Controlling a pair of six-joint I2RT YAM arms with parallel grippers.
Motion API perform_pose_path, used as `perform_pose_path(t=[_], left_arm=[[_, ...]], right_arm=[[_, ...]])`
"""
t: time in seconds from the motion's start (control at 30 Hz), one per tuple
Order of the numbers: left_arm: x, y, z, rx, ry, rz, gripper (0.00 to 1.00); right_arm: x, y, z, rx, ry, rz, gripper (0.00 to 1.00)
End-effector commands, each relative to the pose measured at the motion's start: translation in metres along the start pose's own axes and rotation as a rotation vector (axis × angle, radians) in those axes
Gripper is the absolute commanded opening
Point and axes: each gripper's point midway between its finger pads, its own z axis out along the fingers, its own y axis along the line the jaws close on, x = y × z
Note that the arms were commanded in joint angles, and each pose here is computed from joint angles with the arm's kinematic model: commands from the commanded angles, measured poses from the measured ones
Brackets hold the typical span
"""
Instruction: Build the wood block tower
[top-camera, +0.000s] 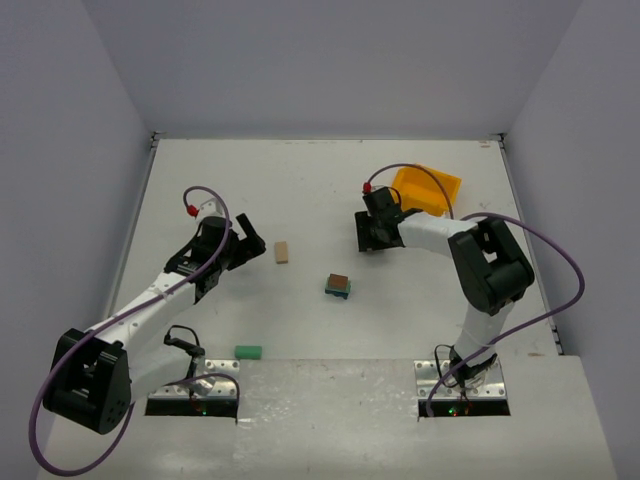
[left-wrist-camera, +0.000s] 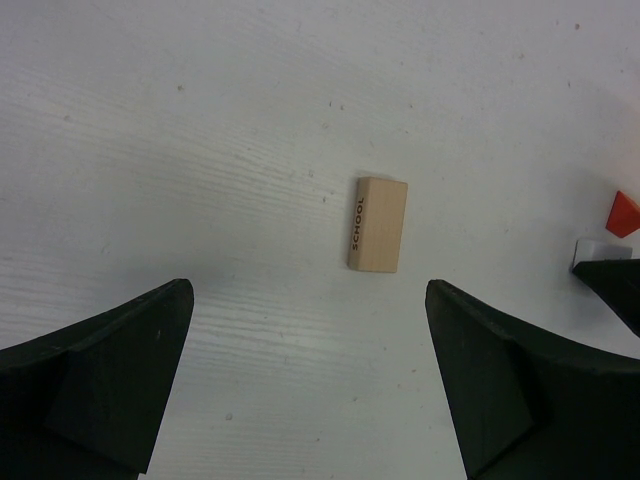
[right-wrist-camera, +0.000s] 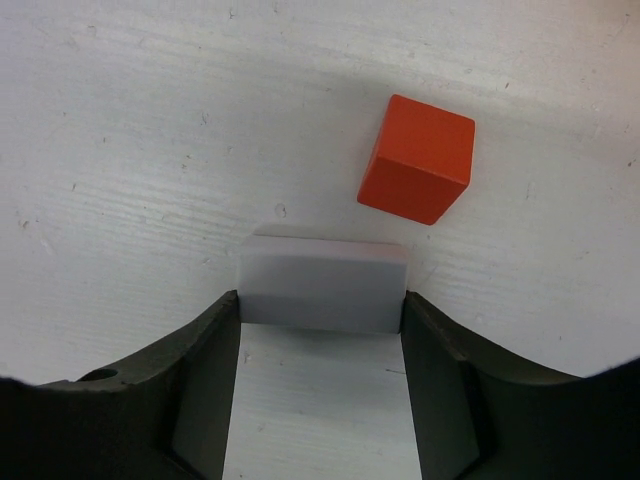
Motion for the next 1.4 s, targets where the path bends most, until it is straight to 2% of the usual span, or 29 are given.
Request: perform_pose_path(t=[0.0, 0.07, 0.2, 0.3, 0.37, 0.4, 0.47, 0.53, 0.57, 0.6, 0.63, 0.67, 0.73, 0.8, 0.83, 0.9, 1.07, 1.23, 1.37], left_arm=[[-0.015, -0.011, -0.001, 0.032, -0.045, -0.001, 1.00], [-0.015, -0.012, -0.003, 0.038, -0.046, -0.001, 1.00], [-0.017, -0.015, -0.007, 0.058, -0.054, 0.000, 1.00], [-0.018, -0.018, -0.012, 0.080, -0.058, 0.000, 1.00], [-0.019, -0.019, -0.015, 0.088, -0.061, -0.002, 1.00], [-0.020, -0.020, -0.016, 0.091, -0.063, -0.002, 1.00], [-0.021, -0.022, -0.019, 0.103, -0.066, 0.001, 1.00], [-0.020, -0.022, -0.020, 0.106, -0.065, 0.004, 1.00], [-0.021, -0.022, -0.021, 0.111, -0.066, 0.004, 1.00], [-0.021, -0.022, -0.022, 0.109, -0.066, 0.005, 1.00], [-0.020, -0.021, -0.022, 0.107, -0.065, 0.005, 1.00], [-0.019, -0.019, -0.021, 0.101, -0.066, 0.005, 1.00], [-0.019, -0.017, -0.019, 0.086, -0.065, 0.003, 1.00], [-0.020, -0.016, -0.017, 0.075, -0.067, 0.002, 1.00], [-0.020, -0.016, -0.016, 0.072, -0.066, 0.003, 1.00], [-0.024, -0.018, -0.016, 0.069, -0.069, 0.008, 1.00], [-0.029, -0.019, -0.016, 0.061, -0.080, 0.022, 1.00], [-0.028, -0.016, -0.014, 0.044, -0.078, 0.027, 1.00], [-0.026, -0.012, -0.011, 0.024, -0.071, 0.032, 1.00]], right_arm=[[-0.036, 0.004, -0.016, -0.022, -0.113, -0.026, 0.26], [-0.046, 0.008, -0.025, -0.048, -0.148, -0.057, 0.25], [-0.079, 0.032, -0.060, -0.202, -0.288, -0.244, 0.26], [-0.110, 0.069, -0.110, -0.408, -0.450, -0.529, 0.26], [-0.115, 0.095, -0.146, -0.572, -0.544, -0.716, 0.26], [-0.117, 0.095, -0.148, -0.570, -0.570, -0.787, 0.25], [-0.091, 0.124, -0.191, -0.828, -0.674, -1.172, 0.28], [-0.062, 0.130, -0.208, -0.964, -0.738, -1.393, 0.30], [-0.035, 0.127, -0.219, -1.059, -0.703, -1.466, 0.30], [-0.041, 0.129, -0.226, -1.033, -0.802, -1.631, 0.30], [-0.039, 0.128, -0.229, -1.039, -0.802, -1.662, 0.30], [-0.025, 0.122, -0.234, -1.080, -0.728, -1.694, 0.30], [-0.021, 0.119, -0.233, -1.104, -0.712, -1.872, 0.31], [-0.003, 0.113, -0.243, -1.212, -0.613, -1.906, 0.31], [-0.008, 0.115, -0.241, -1.206, -0.623, -1.939, 0.31], [0.008, 0.114, -0.236, -1.293, -0.511, -1.990, 0.31], [0.030, 0.114, -0.201, -1.238, -0.218, -2.168, 0.31], [0.029, 0.113, -0.191, -1.248, -0.113, -2.219, 0.33], [0.039, 0.104, -0.174, -1.235, 0.027, -2.264, 0.37]])
